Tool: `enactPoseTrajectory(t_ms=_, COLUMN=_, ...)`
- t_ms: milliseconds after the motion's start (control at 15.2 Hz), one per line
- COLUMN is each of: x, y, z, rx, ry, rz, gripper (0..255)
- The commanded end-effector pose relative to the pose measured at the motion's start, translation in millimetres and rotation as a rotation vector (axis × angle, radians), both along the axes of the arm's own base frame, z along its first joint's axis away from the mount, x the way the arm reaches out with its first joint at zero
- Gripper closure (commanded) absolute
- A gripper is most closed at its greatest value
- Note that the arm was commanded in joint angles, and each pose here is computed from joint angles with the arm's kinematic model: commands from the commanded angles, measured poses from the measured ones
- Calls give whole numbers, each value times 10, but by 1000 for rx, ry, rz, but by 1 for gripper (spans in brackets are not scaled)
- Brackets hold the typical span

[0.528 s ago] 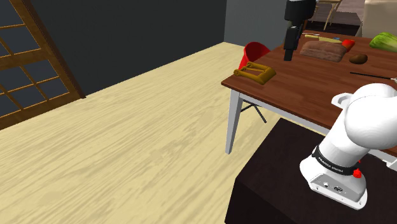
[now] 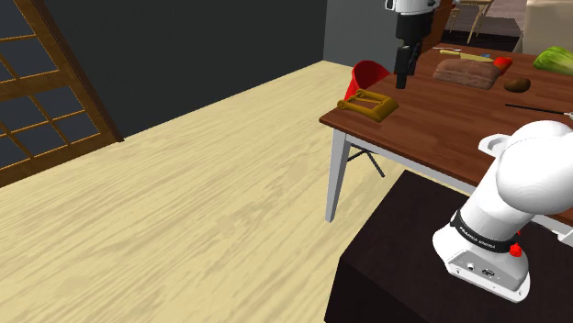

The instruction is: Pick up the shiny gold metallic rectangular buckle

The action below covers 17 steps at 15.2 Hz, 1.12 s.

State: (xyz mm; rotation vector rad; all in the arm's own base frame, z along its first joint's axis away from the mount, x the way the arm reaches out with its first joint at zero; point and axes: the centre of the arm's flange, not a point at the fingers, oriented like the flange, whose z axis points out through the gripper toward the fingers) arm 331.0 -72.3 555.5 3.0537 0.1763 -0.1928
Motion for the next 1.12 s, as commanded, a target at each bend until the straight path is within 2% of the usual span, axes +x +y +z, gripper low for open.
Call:
enactPoseTrajectory(t_ms=0, x=167, y=-204, z=-140, rx=2, ry=2, rz=-8, gripper=0)
enactPoseTrajectory(t_ms=1056, x=1318, y=-1773, z=-1101, rx=24, ry=27, rz=-76, gripper=0)
